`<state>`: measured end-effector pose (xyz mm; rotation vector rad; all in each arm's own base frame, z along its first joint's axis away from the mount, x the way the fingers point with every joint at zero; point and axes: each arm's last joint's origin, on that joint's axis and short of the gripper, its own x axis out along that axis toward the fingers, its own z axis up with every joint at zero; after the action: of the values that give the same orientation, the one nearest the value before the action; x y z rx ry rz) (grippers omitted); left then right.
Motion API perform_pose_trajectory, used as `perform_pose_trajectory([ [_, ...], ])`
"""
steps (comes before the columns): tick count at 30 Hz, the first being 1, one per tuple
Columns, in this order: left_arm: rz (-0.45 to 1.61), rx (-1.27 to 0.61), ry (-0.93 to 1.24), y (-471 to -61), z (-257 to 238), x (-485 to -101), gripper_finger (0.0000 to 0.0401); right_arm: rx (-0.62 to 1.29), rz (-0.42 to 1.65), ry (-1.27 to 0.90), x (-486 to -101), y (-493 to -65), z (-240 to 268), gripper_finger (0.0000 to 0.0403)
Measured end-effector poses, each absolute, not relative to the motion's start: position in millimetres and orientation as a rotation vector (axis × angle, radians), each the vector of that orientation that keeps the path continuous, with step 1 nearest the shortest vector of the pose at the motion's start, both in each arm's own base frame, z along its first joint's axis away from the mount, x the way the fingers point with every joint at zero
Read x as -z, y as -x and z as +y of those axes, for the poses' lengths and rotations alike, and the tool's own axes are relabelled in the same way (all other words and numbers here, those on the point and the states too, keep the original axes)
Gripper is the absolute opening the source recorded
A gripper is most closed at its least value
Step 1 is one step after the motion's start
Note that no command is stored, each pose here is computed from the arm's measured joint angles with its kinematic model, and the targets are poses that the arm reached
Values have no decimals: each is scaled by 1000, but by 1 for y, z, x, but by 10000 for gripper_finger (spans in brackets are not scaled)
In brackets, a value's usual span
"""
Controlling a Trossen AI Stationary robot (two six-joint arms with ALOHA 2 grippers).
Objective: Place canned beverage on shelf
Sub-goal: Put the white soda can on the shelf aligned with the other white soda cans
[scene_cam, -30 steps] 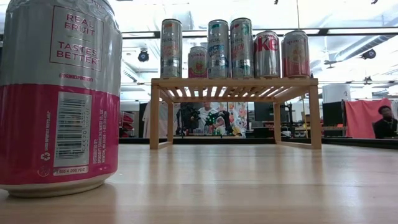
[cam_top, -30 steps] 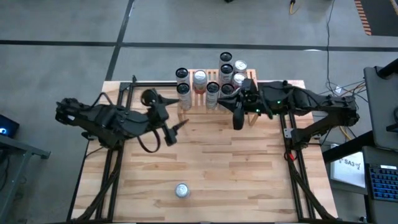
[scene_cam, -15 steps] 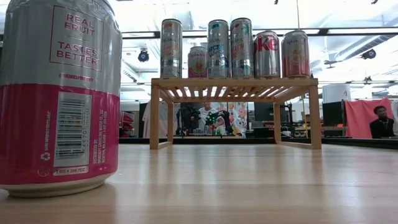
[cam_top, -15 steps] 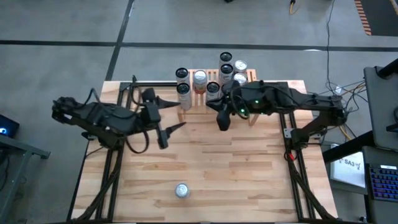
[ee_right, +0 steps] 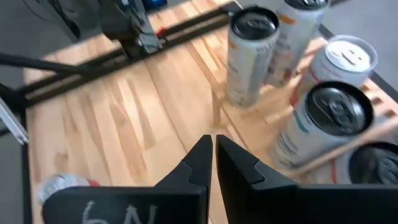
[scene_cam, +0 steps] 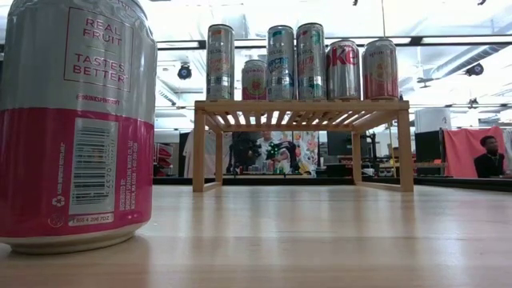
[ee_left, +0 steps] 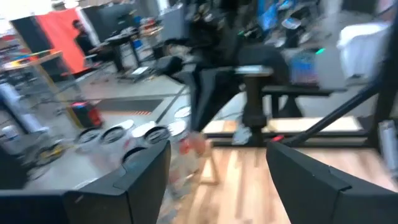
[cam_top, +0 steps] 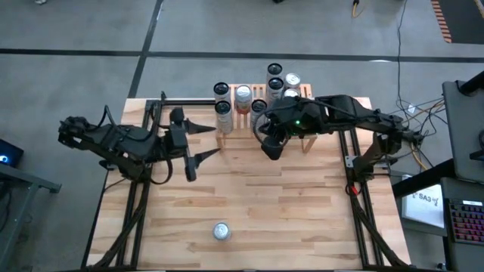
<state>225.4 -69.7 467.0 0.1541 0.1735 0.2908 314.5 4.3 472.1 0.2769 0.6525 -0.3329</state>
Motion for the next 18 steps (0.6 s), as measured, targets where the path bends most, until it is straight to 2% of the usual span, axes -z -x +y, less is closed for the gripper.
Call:
perform_pose_trajectory([
  [9, 131, -225, -109, -235, -75, -450, 214, 391, 737, -296, -479, -296, 1, 13],
  [14, 135, -229, -116, -231, -73, -451, 191, 440, 762, -396, -483, -278, 2, 13],
  [18, 146, -234, -119, -222, -69, -453, 157, 476, 836, -464, -478, -268, 13, 13],
])
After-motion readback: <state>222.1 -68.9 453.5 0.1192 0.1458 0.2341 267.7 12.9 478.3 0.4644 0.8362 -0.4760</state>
